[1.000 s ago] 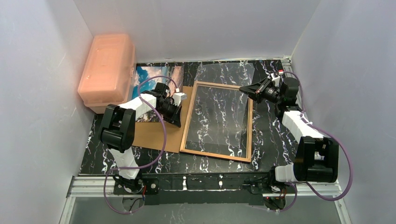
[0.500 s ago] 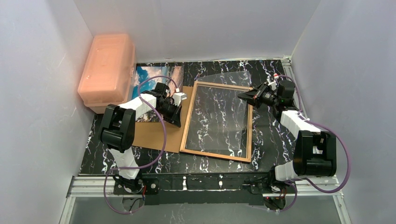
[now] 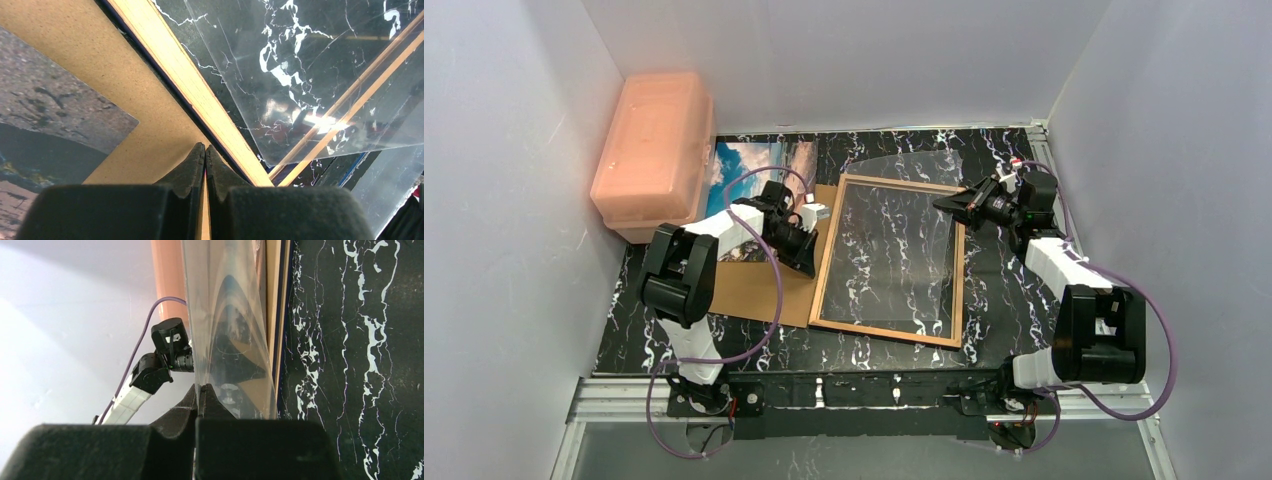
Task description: Put the photo into the frame
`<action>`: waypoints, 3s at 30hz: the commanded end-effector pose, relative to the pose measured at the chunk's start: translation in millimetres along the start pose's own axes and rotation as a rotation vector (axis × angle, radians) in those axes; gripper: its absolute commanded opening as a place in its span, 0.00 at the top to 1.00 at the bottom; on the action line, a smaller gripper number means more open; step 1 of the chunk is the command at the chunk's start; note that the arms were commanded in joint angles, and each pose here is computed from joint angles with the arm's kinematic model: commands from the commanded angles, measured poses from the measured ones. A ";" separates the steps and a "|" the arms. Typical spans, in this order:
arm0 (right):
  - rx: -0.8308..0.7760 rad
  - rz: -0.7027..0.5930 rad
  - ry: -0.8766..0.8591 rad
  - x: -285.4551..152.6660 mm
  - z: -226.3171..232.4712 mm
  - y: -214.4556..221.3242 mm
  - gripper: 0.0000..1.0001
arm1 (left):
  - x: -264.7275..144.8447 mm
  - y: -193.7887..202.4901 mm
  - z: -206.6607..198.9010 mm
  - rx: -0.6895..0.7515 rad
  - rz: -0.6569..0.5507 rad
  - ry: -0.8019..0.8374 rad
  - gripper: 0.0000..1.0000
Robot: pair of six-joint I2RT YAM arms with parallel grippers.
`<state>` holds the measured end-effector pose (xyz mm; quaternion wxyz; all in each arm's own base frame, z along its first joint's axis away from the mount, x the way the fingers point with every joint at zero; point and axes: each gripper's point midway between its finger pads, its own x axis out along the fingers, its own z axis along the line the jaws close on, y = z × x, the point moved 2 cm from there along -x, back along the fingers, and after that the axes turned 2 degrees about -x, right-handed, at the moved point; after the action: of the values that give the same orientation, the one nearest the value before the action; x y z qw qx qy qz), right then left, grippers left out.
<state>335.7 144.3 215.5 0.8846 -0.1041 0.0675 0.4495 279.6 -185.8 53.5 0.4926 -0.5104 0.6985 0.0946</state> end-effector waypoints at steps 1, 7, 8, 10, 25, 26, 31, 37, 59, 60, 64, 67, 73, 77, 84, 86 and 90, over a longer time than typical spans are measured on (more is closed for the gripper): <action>-0.062 -0.009 -0.063 -5.6 25.7 -0.8 0.99 | 0.7 4.1 -7.1 0.003 0.007 0.032 1.00; -0.065 -0.014 -0.072 -6.2 32.1 -2.3 0.99 | 0.7 3.3 -7.2 0.006 0.007 0.031 1.00; -0.064 -0.016 -0.079 -6.7 34.5 -2.7 0.99 | 0.9 3.5 -7.2 0.007 0.008 0.031 1.00; -0.065 -0.022 -0.094 -7.7 40.1 -3.7 0.99 | 1.0 3.4 -7.5 0.008 0.010 0.030 1.00; -0.059 -0.032 -0.119 -11.7 46.1 -0.1 0.99 | 0.1 0.4 -6.5 0.016 0.008 0.021 1.00; -0.057 -0.031 -0.118 -11.4 44.4 0.3 0.99 | -0.2 0.4 -6.4 0.016 0.009 0.019 1.00; -0.054 -0.031 -0.109 -9.9 38.7 0.5 0.99 | -1.2 -0.1 -6.1 0.022 0.006 0.014 1.00; -0.045 -0.030 -0.098 -8.9 30.3 1.7 0.99 | -1.3 1.2 -5.8 0.025 0.010 0.011 1.00; -0.030 -0.024 -0.070 -8.7 13.8 8.1 0.99 | -2.5 1.4 -4.8 0.037 0.007 0.004 1.00; -0.030 -0.027 -0.069 -8.8 13.9 7.7 0.99 | -2.4 1.2 -4.7 0.036 0.007 0.003 1.00; -0.032 -0.025 -0.069 -9.4 14.0 8.9 0.99 | -2.7 1.0 -4.6 0.040 0.006 0.002 1.00; -0.035 -0.023 -0.060 -9.3 11.8 9.5 0.99 | -3.3 1.0 -4.9 0.041 0.006 0.002 1.00; -0.032 -0.021 -0.043 -9.5 4.7 11.8 0.99 | -4.4 1.2 -5.5 0.044 0.007 -0.001 1.00; -0.051 -0.013 -0.017 -9.3 -0.8 12.7 0.99 | -4.4 1.1 -5.3 0.047 0.008 -0.002 1.00; -0.082 0.012 0.040 -7.5 -11.5 12.2 0.99 | -5.0 0.6 -5.6 0.047 0.005 -0.002 1.00; -0.091 0.017 0.049 -7.0 -12.8 11.7 0.99 | -5.0 0.2 -6.0 0.049 0.005 -0.001 1.00; -0.103 0.027 0.061 -5.7 -16.3 10.9 0.99 | -5.5 -0.6 -6.5 0.051 0.003 0.001 1.00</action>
<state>320.6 139.8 189.0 0.8800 -0.1412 0.0926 0.4440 278.4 -184.9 50.7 0.5026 -0.4995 0.7000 0.0888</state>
